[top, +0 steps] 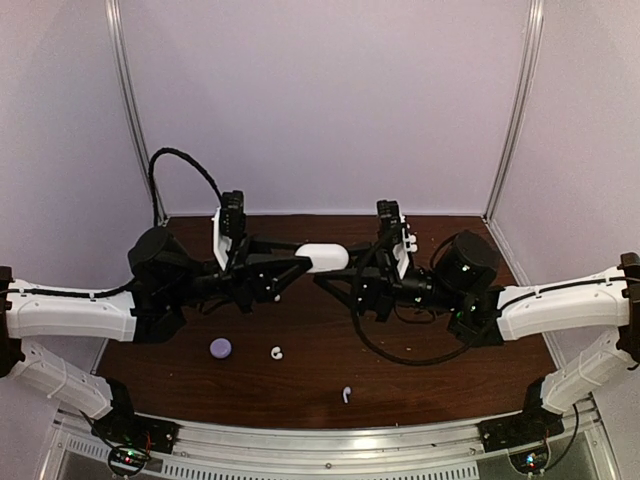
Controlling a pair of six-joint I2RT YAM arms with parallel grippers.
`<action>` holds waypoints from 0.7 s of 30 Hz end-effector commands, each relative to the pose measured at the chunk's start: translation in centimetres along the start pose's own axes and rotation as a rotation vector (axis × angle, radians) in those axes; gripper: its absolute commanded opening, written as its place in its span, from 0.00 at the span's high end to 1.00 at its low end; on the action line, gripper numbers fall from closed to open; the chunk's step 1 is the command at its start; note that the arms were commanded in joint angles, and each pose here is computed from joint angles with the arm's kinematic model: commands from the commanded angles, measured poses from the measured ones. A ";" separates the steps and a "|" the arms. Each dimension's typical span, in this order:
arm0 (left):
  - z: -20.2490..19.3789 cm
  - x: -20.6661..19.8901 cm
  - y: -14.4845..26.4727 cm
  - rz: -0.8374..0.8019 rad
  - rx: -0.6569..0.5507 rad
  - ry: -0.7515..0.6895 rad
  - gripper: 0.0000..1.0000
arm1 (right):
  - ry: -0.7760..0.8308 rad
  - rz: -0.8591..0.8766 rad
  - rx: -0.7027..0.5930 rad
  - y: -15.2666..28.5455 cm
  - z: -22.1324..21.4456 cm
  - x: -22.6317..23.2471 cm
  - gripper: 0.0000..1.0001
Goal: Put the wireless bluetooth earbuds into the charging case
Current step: Pass from the left arm to the right
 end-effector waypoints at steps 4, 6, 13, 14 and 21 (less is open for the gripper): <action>0.6 -0.5 -0.1 -0.028 -0.045 -0.015 0.96 | 0.002 0.041 -0.058 -0.6 1.2 0.4 0.64; 0.6 -0.5 -0.1 -0.028 -0.046 -0.014 0.96 | 0.003 0.042 -0.060 -0.6 1.3 0.5 0.65; 0.4 -0.5 0.0 -0.026 -0.042 -0.013 0.97 | 0.005 0.046 -0.065 -0.7 1.4 0.6 0.68; 0.4 -0.5 0.0 -0.026 -0.042 -0.013 0.97 | 0.006 0.047 -0.065 -0.7 1.4 0.6 0.67; 0.4 -0.5 0.0 -0.027 -0.042 -0.011 0.97 | 0.006 0.049 -0.070 -0.7 1.5 0.6 0.66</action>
Point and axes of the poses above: each gripper's point midway between its finger pads, its own y axis back along the fingers, its own x axis along the line the jaws close on, z = x × y, the point moved 5 cm from there along y, back along the fingers, and after that the axes turned 11 degrees about y, right-handed, at the moved point
